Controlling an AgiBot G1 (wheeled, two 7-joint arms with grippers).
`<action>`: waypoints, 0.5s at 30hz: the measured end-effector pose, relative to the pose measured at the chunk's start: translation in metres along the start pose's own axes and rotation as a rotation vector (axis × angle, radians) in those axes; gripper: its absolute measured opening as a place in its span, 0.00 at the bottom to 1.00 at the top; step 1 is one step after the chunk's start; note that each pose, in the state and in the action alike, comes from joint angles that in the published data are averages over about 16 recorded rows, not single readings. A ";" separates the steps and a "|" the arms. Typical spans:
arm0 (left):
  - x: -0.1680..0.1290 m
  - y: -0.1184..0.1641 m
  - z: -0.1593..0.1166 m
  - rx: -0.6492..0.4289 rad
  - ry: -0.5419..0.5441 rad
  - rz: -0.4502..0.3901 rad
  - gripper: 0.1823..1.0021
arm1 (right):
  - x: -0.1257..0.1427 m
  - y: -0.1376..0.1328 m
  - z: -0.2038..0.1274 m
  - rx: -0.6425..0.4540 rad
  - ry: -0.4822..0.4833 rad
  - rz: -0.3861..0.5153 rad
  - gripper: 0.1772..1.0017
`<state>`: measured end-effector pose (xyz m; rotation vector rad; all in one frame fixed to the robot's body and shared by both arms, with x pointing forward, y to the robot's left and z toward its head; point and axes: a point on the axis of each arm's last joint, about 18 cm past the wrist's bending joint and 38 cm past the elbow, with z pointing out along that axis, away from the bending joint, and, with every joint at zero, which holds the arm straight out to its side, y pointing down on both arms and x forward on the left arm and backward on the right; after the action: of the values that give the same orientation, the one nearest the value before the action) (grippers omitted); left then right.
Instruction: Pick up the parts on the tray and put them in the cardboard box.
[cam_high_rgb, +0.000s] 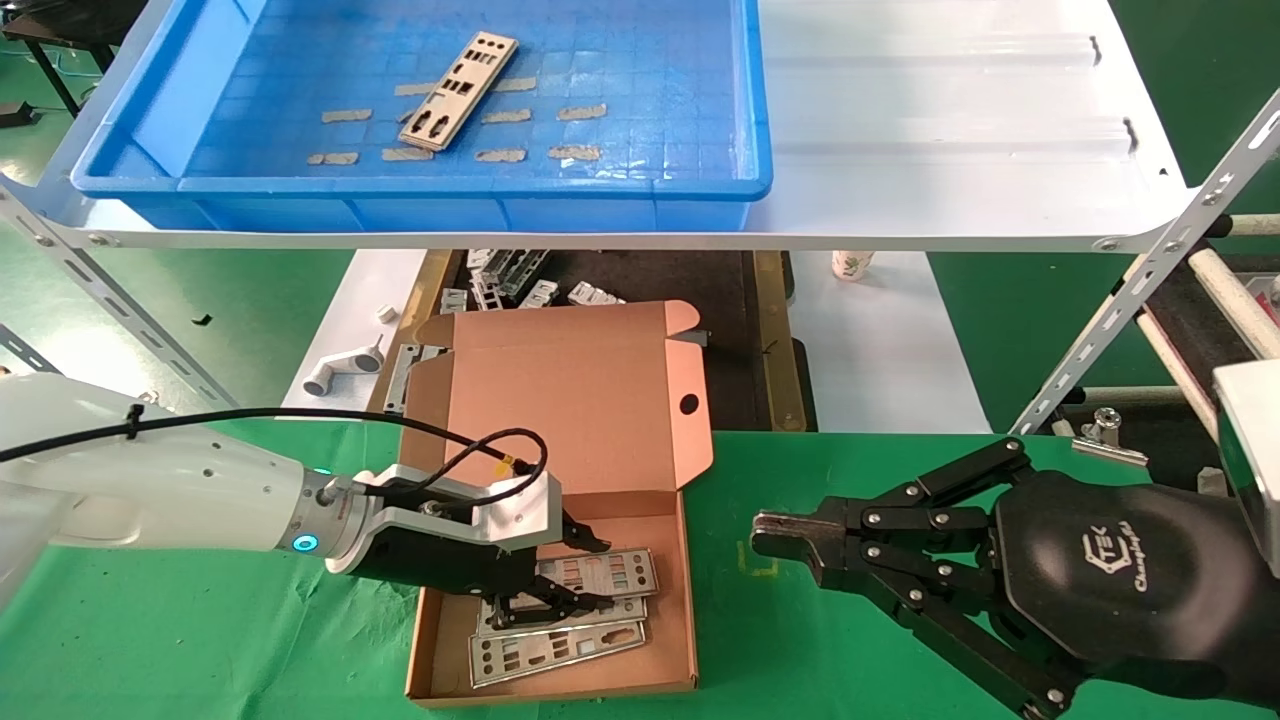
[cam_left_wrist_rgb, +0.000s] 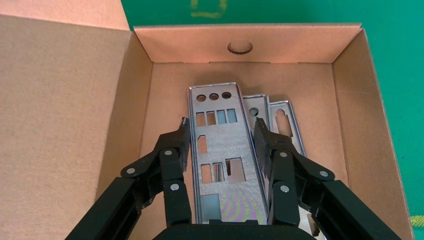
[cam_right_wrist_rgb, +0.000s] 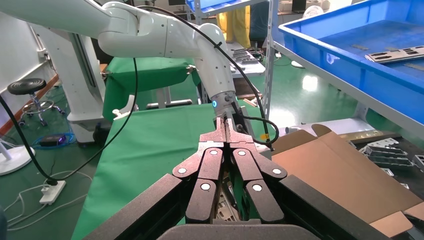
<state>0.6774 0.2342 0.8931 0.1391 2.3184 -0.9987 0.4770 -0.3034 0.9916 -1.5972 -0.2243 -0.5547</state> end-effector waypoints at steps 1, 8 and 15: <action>0.000 0.000 0.000 0.001 0.001 -0.001 0.36 | 0.000 0.000 0.000 0.000 0.000 0.000 0.02; -0.004 -0.006 -0.012 0.035 0.008 -0.012 0.45 | 0.000 0.000 0.000 0.000 0.000 0.000 0.02; -0.005 -0.015 -0.031 0.105 0.015 -0.040 0.58 | 0.000 0.000 0.000 0.000 0.000 0.000 0.02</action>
<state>0.6611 0.2457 0.9221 0.1436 2.2910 -1.1439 0.4770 -0.3034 0.9916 -1.5972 -0.2243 -0.5547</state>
